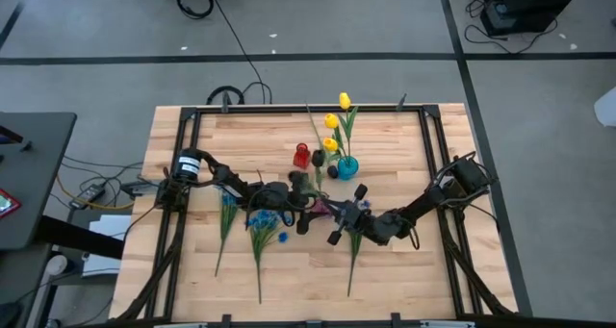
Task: Sort flowers into vase by color
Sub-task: Put the right black flower into the pink vase
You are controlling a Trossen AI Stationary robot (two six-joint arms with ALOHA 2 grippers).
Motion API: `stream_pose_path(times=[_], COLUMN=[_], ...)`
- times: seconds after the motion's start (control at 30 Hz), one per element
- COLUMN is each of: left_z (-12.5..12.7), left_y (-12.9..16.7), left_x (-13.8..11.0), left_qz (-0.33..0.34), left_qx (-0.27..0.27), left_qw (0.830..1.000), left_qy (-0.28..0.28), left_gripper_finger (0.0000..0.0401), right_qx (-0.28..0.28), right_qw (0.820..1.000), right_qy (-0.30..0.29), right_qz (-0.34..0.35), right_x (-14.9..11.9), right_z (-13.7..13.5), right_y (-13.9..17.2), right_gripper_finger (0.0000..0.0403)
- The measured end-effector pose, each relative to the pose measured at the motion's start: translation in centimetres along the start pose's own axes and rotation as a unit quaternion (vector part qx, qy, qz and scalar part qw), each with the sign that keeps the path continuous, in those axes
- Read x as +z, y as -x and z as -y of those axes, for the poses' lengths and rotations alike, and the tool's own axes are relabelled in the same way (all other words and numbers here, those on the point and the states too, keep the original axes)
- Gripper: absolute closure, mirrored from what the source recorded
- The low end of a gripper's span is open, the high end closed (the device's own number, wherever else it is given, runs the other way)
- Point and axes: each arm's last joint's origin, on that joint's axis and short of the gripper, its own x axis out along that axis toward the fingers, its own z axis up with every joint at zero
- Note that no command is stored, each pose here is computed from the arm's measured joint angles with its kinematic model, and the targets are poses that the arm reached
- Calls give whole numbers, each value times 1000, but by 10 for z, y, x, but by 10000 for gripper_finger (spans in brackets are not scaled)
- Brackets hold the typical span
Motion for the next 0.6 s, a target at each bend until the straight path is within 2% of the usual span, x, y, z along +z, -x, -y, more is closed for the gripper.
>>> stream_pose_path(times=[0.13, 0.23, 0.43, 0.6], left_z=[0, 0, 0, 0], left_y=[0, 0, 0, 0], left_x=[0, -1, -1, -1], left_qz=[-1, -2, -3, -3], left_qx=[0, 0, 0, 0], left_qw=[1000, 1000, 1000, 1000], left_qy=[0, 1, 1, 1], left_gripper_finger=[141, 131, 132, 127], right_qx=[-2, -1, -17, -77], right_qw=[1000, 1000, 1000, 997], right_qy=[11, 23, 21, 20], right_qz=[-2, 4, 1, -8], right_x=[0, 3, 5, 12], right_z=[-1, -3, -7, -9], right_y=[1, 5, 15, 29], right_gripper_finger=[380, 360, 272, 201])
